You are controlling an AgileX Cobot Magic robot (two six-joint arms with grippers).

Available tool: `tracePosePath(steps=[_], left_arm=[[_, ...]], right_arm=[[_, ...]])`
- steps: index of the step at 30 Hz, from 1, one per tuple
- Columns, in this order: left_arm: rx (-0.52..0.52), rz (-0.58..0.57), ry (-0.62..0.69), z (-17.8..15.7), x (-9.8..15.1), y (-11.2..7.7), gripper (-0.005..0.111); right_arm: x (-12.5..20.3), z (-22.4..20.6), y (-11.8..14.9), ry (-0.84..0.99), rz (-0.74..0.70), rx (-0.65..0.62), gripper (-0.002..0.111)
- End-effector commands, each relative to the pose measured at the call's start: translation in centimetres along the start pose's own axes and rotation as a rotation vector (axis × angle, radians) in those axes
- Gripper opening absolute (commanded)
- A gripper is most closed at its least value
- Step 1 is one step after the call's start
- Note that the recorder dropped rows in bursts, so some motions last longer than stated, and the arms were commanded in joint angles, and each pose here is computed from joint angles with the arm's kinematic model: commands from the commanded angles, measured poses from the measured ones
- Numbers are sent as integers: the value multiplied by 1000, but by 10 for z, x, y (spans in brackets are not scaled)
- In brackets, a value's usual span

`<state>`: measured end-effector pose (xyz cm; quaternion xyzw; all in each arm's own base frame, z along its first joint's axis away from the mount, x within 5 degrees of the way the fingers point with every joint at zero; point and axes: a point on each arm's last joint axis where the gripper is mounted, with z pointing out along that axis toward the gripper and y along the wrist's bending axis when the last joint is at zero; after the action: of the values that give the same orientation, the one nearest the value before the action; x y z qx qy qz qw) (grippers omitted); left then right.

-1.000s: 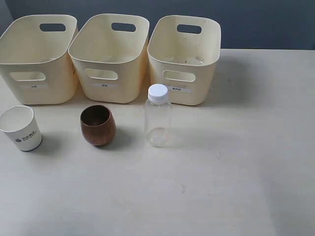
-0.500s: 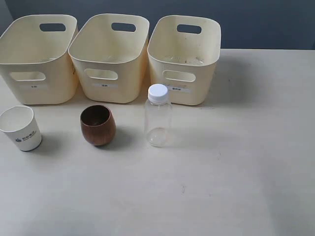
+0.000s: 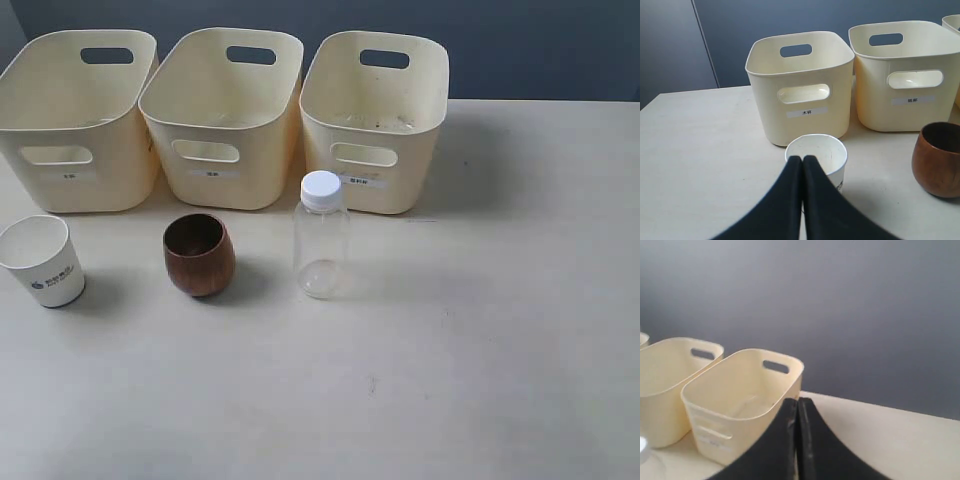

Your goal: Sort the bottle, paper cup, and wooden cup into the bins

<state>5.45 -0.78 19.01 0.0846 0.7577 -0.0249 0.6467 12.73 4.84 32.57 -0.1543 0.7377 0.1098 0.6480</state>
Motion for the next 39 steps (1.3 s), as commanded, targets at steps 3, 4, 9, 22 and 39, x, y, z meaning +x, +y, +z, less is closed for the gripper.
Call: tracePosePath(steps=[3,4,9,22,39], left_arm=[[2,-1,-12,0,-2,0,0],[2,-1,-12,0,-2,0,0],[2,-1,-12,0,-2,0,0],[2,-1,-12,0,-2,0,0],[2,-1,-12,0,-2,0,0]], right_arm=[[12,46,34,59,-93,-174,-1],[14,50,38,61,-105,-189,-1],[27,68,57,97,-151,-257,-1],[57,100,73,193,-170,-276,-1],[80,122,80,257,-61,-260,76]])
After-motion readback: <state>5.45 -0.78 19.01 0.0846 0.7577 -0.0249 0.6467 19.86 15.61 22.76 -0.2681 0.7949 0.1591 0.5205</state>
